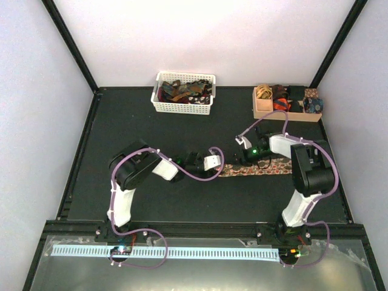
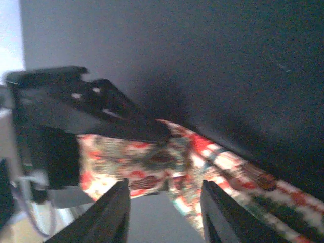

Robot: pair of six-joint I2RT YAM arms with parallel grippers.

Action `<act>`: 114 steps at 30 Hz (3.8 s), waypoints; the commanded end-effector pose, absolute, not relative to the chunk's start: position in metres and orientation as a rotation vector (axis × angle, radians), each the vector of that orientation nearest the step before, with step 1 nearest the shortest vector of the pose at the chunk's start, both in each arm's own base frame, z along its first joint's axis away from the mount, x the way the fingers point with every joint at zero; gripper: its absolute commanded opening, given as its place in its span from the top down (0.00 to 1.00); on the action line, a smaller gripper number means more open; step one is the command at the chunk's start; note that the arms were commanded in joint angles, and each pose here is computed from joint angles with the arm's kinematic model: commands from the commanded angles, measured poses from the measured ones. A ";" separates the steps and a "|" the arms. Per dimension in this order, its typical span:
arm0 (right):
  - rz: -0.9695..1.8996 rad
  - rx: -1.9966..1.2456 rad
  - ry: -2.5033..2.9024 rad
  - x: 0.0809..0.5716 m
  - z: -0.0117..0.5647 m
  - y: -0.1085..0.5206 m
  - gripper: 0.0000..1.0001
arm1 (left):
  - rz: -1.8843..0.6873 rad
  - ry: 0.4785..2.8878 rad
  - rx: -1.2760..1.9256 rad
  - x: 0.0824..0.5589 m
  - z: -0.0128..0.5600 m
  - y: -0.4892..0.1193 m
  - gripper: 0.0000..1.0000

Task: Roll the ties
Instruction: Roll the tie at the center of the board.

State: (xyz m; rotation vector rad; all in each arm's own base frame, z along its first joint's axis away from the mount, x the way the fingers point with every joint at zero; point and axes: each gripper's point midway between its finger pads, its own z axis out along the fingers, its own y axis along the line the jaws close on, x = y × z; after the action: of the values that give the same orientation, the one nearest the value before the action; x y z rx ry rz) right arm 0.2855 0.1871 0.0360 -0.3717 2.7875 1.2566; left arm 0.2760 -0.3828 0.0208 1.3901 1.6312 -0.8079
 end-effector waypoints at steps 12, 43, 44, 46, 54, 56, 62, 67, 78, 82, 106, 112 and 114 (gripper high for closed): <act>1.529 -0.312 2.680 0.266 0.055 0.222 0.52 | -0.696 1.900 1.516 0.260 -0.041 -0.357 0.58; 1.083 -0.267 2.972 0.261 0.004 0.155 0.99 | -0.865 1.645 1.351 0.267 0.020 -0.378 0.18; 1.052 -0.267 2.983 0.261 0.002 0.153 0.99 | -0.879 1.638 1.344 0.267 0.021 -0.380 0.17; 0.993 -0.258 3.005 0.262 -0.003 0.148 0.99 | -0.908 1.617 1.341 0.266 0.020 -0.385 0.16; 0.925 -0.277 3.070 0.264 -0.016 0.151 0.99 | -0.952 1.521 1.279 0.270 0.017 -0.399 0.17; 0.951 -0.275 3.084 0.262 -0.019 0.154 0.99 | -0.964 1.503 1.276 0.271 0.018 -0.403 0.19; 0.999 -0.256 3.075 0.268 -0.020 0.160 0.99 | -0.962 1.498 1.312 0.268 0.009 -0.415 0.26; 1.103 -0.274 3.057 0.266 -0.021 0.176 0.99 | -0.906 1.552 1.359 0.266 0.004 -0.407 0.50; 1.227 -0.400 2.809 0.285 0.039 0.185 0.57 | -0.707 1.882 1.480 0.259 -0.032 -0.351 0.58; 1.366 -0.372 2.711 0.282 0.061 0.199 0.48 | -0.686 1.948 1.483 0.262 -0.042 -0.348 0.58; 0.969 -0.406 2.916 0.276 0.009 0.162 0.99 | -0.885 1.811 1.318 0.270 0.003 -0.365 0.23; 0.814 -0.398 2.942 0.278 0.006 0.149 0.99 | -0.986 1.676 1.273 0.266 0.023 -0.380 0.16; 0.787 -0.419 2.950 0.277 0.005 0.151 0.99 | -0.988 1.644 1.258 0.268 0.024 -0.385 0.13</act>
State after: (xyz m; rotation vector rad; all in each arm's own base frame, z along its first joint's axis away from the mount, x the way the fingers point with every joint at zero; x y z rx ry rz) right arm 0.2790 0.1724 0.0245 -0.4023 2.8600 1.0508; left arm 0.2721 -0.3741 0.0197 1.2923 1.7064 -0.9057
